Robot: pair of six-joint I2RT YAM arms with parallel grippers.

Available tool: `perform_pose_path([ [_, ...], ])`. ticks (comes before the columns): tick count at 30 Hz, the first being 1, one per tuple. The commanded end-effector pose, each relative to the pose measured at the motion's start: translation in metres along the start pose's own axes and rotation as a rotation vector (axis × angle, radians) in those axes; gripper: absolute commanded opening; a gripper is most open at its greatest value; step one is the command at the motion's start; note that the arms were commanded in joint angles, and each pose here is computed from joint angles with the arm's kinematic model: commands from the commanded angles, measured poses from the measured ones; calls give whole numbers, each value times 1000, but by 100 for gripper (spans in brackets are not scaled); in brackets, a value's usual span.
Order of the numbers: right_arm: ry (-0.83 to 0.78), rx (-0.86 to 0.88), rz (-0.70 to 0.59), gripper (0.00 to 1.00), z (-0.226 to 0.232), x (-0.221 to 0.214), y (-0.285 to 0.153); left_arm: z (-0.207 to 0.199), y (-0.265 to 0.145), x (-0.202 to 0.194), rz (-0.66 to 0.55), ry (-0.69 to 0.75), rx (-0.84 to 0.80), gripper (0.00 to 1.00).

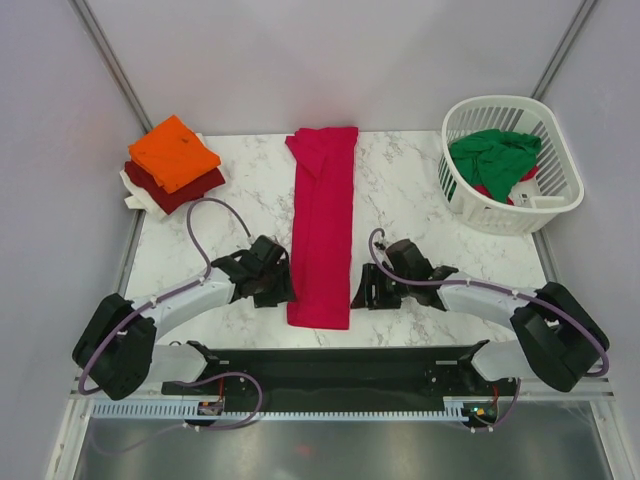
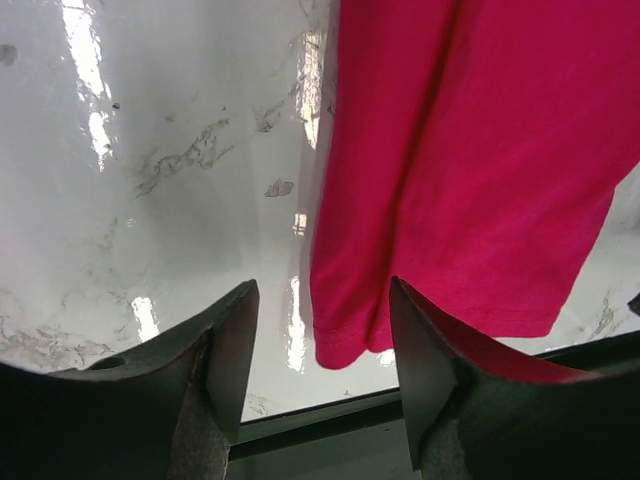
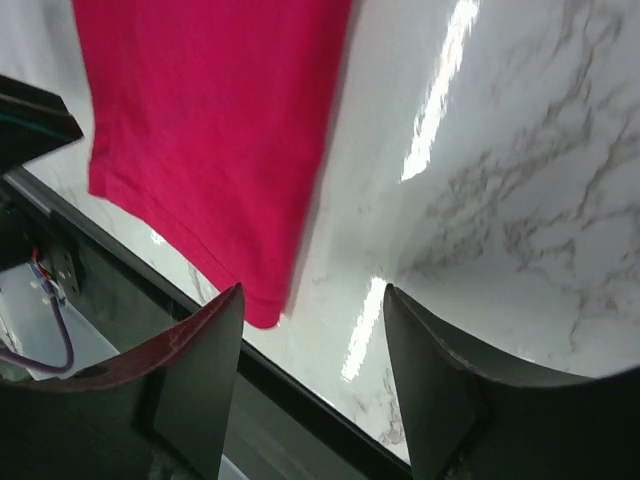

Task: Fold and stack the t-shirts
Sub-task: Fold the tshirt

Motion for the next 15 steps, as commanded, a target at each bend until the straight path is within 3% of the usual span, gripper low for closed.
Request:
perform_pose_path([
  [1, 37, 80, -20, 65, 18, -14, 0, -5, 9, -4, -25, -41, -25, 61],
  [4, 38, 99, -7, 66, 24, -27, 1, 1, 14, -10, -12, -47, -11, 56],
  [9, 39, 127, 31, 68, 32, -45, 4, 11, 18, -21, 6, -47, -14, 54],
  [15, 46, 132, 60, 63, 34, -57, 18, 11, 18, -28, 19, -53, -50, 48],
])
Point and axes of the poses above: each gripper's point midway between its finger pads, its own y axis out along the fingers, its own z axis along the line the jaws close on, x = y × z, the point moved 4 cm from there along -y, back along the fingers, and after that the axes turned 14 degrees about -y, right-handed, at the moved point
